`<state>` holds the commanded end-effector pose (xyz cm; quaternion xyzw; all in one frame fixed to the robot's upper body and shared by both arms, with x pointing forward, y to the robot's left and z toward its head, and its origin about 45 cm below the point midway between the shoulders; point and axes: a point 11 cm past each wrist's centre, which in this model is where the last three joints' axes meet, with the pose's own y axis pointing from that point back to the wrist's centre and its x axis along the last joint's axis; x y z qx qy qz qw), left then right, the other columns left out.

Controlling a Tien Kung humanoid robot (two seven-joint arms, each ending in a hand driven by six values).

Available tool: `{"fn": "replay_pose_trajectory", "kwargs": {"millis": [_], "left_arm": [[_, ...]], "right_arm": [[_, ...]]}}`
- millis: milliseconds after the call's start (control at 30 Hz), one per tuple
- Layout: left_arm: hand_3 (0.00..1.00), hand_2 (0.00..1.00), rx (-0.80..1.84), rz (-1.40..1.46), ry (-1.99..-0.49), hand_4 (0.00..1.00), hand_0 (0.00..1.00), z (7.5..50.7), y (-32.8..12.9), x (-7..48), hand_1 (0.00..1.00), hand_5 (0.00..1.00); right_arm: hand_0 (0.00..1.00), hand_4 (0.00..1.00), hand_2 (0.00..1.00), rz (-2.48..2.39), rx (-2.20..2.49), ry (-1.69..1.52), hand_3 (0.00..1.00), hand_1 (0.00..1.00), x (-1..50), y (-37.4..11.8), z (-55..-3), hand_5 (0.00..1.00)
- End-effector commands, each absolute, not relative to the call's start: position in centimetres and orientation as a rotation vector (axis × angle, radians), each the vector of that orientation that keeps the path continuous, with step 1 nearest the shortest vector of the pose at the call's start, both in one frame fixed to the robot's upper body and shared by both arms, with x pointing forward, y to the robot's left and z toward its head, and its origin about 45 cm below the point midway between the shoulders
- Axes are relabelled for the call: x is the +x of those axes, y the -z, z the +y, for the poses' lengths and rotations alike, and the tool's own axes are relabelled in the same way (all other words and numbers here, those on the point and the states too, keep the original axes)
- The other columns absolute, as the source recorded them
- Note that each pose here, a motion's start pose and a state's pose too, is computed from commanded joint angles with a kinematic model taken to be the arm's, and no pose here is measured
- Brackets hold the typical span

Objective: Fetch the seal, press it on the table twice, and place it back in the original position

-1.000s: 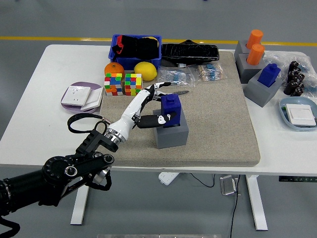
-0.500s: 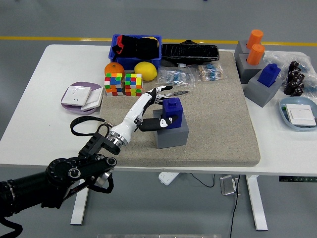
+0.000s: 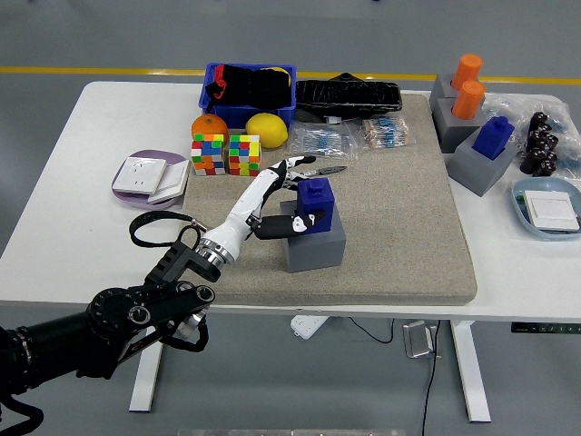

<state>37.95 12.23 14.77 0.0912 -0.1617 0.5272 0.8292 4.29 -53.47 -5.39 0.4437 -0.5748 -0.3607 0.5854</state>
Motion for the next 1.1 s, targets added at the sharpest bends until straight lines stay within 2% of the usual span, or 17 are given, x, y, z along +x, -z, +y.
{"fn": "replay_pose_trajectory", "kwargs": {"millis": [333, 367, 533, 567, 733, 767, 933, 967, 1100], "left_arm": [[0.862, 0.439, 0.205, -0.348, -1.116, 0.693, 0.835, 12.44, -14.42, 37.87, 0.516, 0.002], [0.862, 0.469, 0.207, -0.347, -1.115, 0.696, 0.836, 12.45, -14.37, 37.84, 0.557, 0.002], [0.862, 0.469, 0.207, -0.342, -1.108, 0.696, 0.836, 12.50, -14.20, 37.73, 0.557, 0.002], [0.864, 0.733, 0.206, -0.339, -1.106, 0.781, 0.871, 12.50, -14.17, 37.71, 0.803, 0.002], [0.864, 0.733, 0.204, -0.341, -1.096, 0.781, 0.871, 12.46, -14.13, 37.67, 0.803, 0.002], [0.925, 0.902, 0.204, -0.342, -1.094, 0.945, 0.919, 12.46, -14.12, 37.68, 0.944, 0.002], [0.925, 0.902, 0.211, -0.358, -1.081, 0.945, 0.919, 12.40, -14.08, 37.69, 0.944, 0.002], [0.998, 0.998, 0.213, -0.360, -1.076, 0.998, 0.998, 12.38, -14.06, 37.68, 0.998, 0.155], [0.998, 0.998, 0.216, -0.360, -1.057, 0.998, 0.998, 12.29, -13.97, 37.61, 0.998, 0.155]], "right_arm": [[0.831, 0.747, 0.753, -1.339, 1.036, 0.841, 0.695, 0.761, 4.26, 5.42, -53.43, 0.377], [0.832, 0.747, 0.753, -1.339, 1.035, 0.841, 0.695, 0.761, 4.25, 5.42, -53.43, 0.377], [0.832, 0.747, 0.753, -1.337, 1.036, 0.841, 0.695, 0.761, 4.25, 5.42, -53.42, 0.377], [0.831, 0.748, 0.753, -1.337, 1.036, 0.841, 0.695, 0.761, 4.26, 5.43, -53.40, 0.378], [0.831, 0.748, 0.753, -1.339, 1.037, 0.842, 0.695, 0.761, 4.30, 5.45, -53.36, 0.378], [0.832, 0.748, 0.753, -1.340, 1.037, 0.842, 0.695, 0.761, 4.30, 5.45, -53.37, 0.377], [0.832, 0.748, 0.753, -1.338, 1.037, 0.842, 0.695, 0.761, 4.27, 5.43, -53.41, 0.377], [0.831, 0.748, 0.753, -1.338, 1.037, 0.842, 0.695, 0.761, 4.26, 5.44, -53.40, 0.377], [0.831, 0.748, 0.753, -1.336, 1.038, 0.843, 0.695, 0.761, 4.24, 5.48, -53.32, 0.377]]}}
